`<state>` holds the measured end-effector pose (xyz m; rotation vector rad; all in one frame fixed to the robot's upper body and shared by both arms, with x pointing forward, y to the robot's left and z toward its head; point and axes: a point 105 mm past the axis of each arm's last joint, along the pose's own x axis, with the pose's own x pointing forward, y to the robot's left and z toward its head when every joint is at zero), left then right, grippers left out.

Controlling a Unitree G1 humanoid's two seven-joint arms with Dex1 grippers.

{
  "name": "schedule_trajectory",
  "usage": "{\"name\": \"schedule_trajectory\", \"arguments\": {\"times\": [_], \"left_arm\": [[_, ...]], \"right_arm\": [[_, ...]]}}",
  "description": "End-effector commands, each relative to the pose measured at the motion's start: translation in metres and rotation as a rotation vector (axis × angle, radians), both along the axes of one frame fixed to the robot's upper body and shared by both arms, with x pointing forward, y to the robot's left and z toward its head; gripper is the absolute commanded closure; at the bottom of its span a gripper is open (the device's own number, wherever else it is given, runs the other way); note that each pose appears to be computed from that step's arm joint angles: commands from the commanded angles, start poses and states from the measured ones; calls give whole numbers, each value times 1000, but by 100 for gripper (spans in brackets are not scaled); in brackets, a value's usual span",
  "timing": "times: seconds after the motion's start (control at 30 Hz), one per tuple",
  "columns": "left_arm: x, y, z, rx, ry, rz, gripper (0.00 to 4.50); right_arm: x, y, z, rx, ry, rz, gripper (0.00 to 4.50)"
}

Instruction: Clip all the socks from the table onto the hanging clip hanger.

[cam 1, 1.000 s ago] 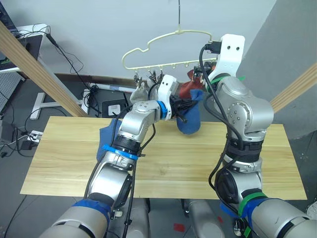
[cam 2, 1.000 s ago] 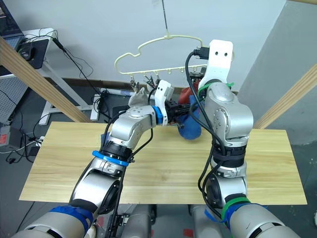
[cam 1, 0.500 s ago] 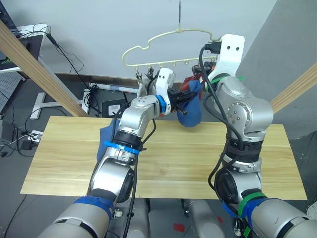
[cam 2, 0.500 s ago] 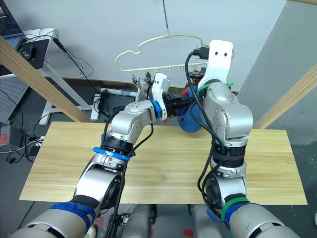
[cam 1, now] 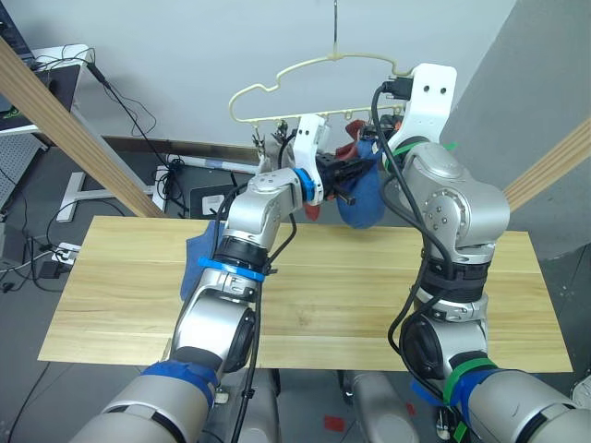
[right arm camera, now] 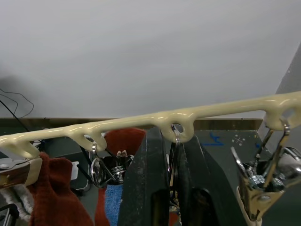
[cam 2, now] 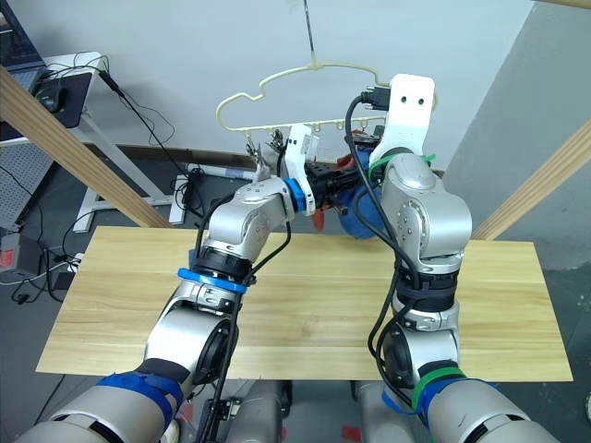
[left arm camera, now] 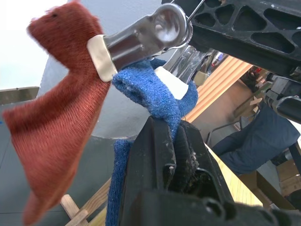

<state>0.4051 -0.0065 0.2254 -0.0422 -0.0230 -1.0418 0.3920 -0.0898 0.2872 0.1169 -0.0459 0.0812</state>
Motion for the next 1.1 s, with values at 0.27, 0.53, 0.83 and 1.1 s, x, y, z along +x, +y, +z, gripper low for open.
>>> {"name": "schedule_trajectory", "arguments": {"times": [0.27, 0.53, 0.83, 1.1], "left_arm": [[-4, -8, 18, -29, -26, -35, 450], [-13, -2, 13, 14, -5, -54, 206], [-38, 14, 4, 63, 16, -89, 5], [-62, 33, 4, 71, 18, -100, 5]], "right_arm": [[-10, 4, 18, 30, -64, 29, 107], [-13, 4, 14, 25, -51, 39, 104], [-21, 4, 6, 15, -25, 56, 104], [-34, 5, -5, -5, 5, 83, 104]]}}
